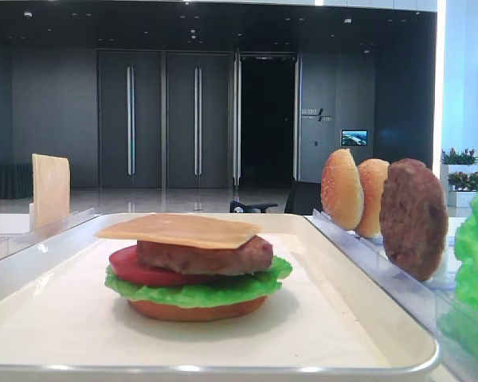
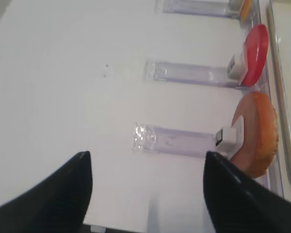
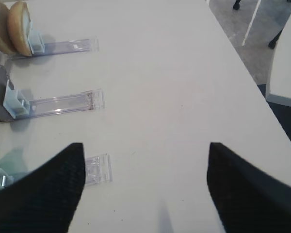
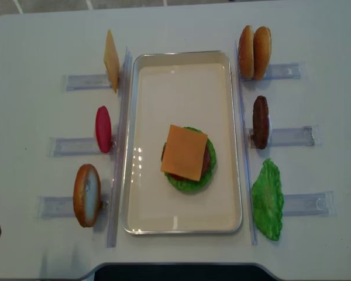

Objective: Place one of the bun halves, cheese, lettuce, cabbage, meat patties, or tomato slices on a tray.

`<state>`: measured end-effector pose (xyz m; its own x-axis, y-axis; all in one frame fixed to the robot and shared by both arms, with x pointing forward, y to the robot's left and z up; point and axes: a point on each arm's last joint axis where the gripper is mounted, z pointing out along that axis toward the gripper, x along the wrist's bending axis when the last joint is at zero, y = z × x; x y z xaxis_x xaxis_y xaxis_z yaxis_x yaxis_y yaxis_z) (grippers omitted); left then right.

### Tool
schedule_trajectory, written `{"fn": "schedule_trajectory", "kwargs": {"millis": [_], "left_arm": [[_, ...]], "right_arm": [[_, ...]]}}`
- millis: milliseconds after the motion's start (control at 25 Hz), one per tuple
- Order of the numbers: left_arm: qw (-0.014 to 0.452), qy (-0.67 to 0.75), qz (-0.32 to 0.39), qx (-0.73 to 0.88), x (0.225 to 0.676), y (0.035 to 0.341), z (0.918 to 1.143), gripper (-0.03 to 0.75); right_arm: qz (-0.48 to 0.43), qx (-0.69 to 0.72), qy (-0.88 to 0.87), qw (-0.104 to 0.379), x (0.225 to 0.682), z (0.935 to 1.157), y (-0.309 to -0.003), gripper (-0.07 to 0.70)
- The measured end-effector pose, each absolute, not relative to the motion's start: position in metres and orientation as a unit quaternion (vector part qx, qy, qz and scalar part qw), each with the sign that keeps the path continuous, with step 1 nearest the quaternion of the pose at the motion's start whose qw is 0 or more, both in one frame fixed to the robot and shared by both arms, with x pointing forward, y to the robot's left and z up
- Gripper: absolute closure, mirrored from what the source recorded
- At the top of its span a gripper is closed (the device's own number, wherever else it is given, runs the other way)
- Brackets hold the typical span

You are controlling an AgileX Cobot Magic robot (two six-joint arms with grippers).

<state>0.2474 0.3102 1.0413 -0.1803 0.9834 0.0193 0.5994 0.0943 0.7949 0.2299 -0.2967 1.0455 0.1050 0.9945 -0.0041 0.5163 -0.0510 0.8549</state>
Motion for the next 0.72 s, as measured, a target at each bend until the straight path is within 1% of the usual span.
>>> {"fn": "schedule_trajectory", "kwargs": {"millis": [240, 720], "left_arm": [[0.313, 0.667, 0.382, 0.558, 0.232, 0.309, 1.041, 0.179], [0.315, 0.666, 0.383, 0.557, 0.231, 0.309, 1.041, 0.179]], "right_arm": [[0.326, 0.647, 0.584, 0.366, 0.23, 1.045, -0.297, 0.104], [0.326, 0.647, 0.584, 0.367, 0.23, 1.045, -0.297, 0.104]]}}
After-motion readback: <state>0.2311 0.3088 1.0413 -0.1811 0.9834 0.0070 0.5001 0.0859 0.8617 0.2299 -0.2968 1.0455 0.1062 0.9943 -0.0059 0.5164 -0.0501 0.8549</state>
